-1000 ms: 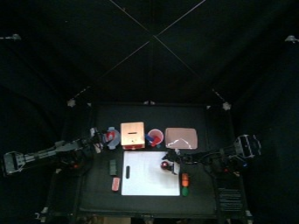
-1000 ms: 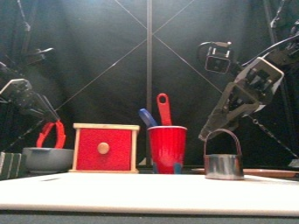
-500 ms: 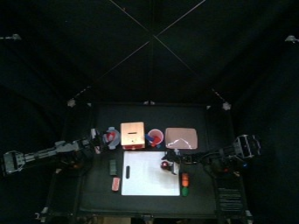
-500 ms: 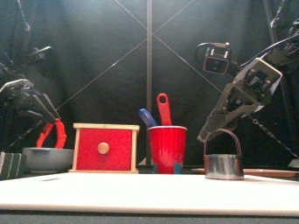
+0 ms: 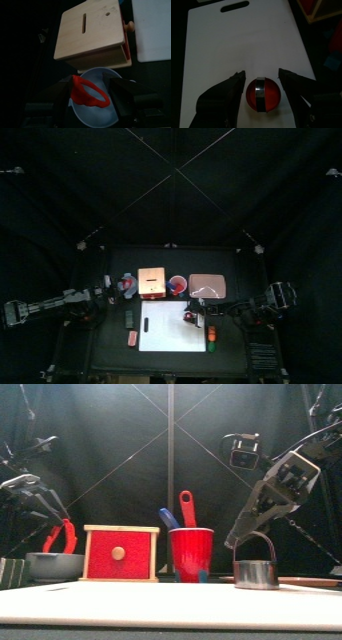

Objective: Get the cutter from the drawer then cut the dough then place the extra dough in the bowl
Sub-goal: Place the extra dough in the bowl

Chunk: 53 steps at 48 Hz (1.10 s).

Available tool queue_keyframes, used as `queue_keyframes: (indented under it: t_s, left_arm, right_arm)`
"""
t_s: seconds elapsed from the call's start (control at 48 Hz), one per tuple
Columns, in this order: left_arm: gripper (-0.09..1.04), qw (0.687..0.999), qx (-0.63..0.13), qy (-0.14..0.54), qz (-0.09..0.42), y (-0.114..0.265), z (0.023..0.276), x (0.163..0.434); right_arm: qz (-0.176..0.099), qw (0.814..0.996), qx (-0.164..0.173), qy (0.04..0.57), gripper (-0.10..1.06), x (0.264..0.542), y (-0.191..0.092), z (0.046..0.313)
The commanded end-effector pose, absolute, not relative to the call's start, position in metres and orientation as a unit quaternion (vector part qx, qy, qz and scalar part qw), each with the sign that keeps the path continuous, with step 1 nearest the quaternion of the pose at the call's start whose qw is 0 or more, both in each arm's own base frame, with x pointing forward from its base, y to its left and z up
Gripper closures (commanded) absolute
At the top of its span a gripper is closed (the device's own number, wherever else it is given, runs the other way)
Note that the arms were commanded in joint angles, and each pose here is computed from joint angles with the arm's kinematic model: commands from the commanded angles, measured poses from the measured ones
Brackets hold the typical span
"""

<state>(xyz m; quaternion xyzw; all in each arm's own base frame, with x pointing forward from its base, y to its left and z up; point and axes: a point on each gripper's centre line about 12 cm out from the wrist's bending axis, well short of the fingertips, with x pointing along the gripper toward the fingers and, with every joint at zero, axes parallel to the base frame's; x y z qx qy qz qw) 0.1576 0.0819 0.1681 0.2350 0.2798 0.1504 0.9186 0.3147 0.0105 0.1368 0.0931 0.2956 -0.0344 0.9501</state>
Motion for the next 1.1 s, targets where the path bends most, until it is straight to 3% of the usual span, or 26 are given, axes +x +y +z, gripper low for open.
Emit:
queue_keyframes:
  t_s: [0.021, 0.583, 0.854, 1.104]
  left_arm:
    - [0.08, 0.919, 0.240, 0.274, 0.150, 0.0825, 0.1723, 0.1603]
    - [0.08, 0.921, 0.235, 0.272, 0.150, 0.0821, 0.1728, 0.1606]
    - [0.08, 0.943, 0.140, 0.255, 0.162, 0.0749, 0.1688, 0.1617]
    - [0.08, 0.944, 0.136, 0.255, 0.160, 0.0734, 0.1675, 0.1616]
  right_arm:
    - [-0.034, 0.955, 0.095, 0.279, 0.08, 0.3196, 0.0102, 0.1470]
    - [-0.034, 0.956, 0.094, 0.276, 0.08, 0.3214, 0.0094, 0.1489]
    - [-0.032, 0.958, 0.093, 0.271, 0.08, 0.3235, 0.0096, 0.1522]
    - [-0.033, 0.958, 0.095, 0.270, 0.08, 0.3236, 0.0094, 0.1523]
